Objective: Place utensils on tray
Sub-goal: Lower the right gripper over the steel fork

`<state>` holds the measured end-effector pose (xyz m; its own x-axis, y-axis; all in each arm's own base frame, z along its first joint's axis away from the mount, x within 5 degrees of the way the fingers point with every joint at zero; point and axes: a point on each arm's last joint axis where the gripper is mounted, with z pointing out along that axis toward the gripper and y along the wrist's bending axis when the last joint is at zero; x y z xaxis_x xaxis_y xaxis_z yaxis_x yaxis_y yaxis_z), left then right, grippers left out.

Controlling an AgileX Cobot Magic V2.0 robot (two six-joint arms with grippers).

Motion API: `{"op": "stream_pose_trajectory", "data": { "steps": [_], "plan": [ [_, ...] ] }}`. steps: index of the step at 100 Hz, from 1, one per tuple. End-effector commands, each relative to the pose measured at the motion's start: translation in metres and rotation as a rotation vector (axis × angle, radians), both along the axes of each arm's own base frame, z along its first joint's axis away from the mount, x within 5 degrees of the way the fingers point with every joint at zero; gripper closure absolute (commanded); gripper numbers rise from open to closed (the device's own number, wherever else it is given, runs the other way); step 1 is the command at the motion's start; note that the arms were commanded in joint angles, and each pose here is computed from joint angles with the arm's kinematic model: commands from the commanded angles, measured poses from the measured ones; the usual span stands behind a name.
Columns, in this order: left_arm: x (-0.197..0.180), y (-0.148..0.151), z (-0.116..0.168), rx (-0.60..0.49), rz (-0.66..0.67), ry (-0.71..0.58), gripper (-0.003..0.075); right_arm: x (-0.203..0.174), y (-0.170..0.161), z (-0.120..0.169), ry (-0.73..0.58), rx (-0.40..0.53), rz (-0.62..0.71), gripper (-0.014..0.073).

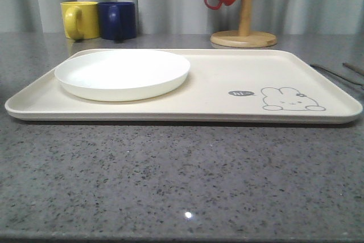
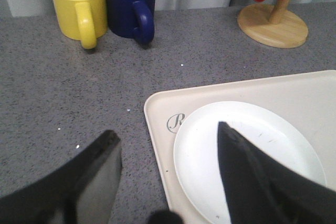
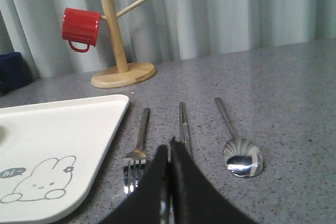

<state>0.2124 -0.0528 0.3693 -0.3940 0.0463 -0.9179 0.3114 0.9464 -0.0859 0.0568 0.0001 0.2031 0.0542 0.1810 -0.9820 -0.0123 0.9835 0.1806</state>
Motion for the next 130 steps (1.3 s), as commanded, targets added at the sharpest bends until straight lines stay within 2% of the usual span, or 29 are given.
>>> {"op": "stream_pose_trajectory", "data": {
  "steps": [1, 23, 42, 53, 65, 76, 99, 111, 130],
  "plan": [
    [-0.022, 0.007, 0.01, -0.028, 0.041, -0.159, 0.0328, -0.004, 0.0, 0.015, -0.124, -0.011, 0.001, 0.0673],
    [-0.069, 0.023, -0.023, -0.013, 0.113, -0.32, 0.0328, -0.004, 0.0, 0.015, -0.125, -0.011, 0.002, 0.0673],
    [-0.104, 0.033, -0.033, -0.044, 0.161, -0.474, 0.0333, -0.005, 0.001, 0.021, -0.191, -0.011, 0.007, 0.0673],
    [-0.115, 0.035, -0.032, -0.055, 0.162, -0.514, 0.041, -0.006, 0.001, 0.027, -0.173, -0.003, 0.004, 0.0673],
    [-0.118, 0.035, -0.032, -0.055, 0.155, -0.512, 0.0575, -0.006, 0.0, 0.047, -0.086, 0.023, -0.002, 0.0673],
    [-0.118, 0.035, -0.034, -0.052, 0.147, -0.494, 0.0738, -0.003, -0.001, 0.081, 0.019, 0.025, -0.01, 0.0673],
    [-0.118, 0.035, -0.034, -0.052, 0.147, -0.494, 0.0738, 0.028, -0.002, 0.137, 0.382, 0.026, -0.031, 0.0673],
    [-0.118, 0.035, -0.034, -0.052, 0.147, -0.494, 0.0738, 0.053, -0.002, 0.151, 0.528, 0.043, -0.028, 0.0673],
    [-0.118, 0.035, -0.034, -0.052, 0.147, -0.494, 0.0738, 0.087, -0.001, 0.156, 0.652, 0.05, -0.028, 0.0664]
  ]
}}
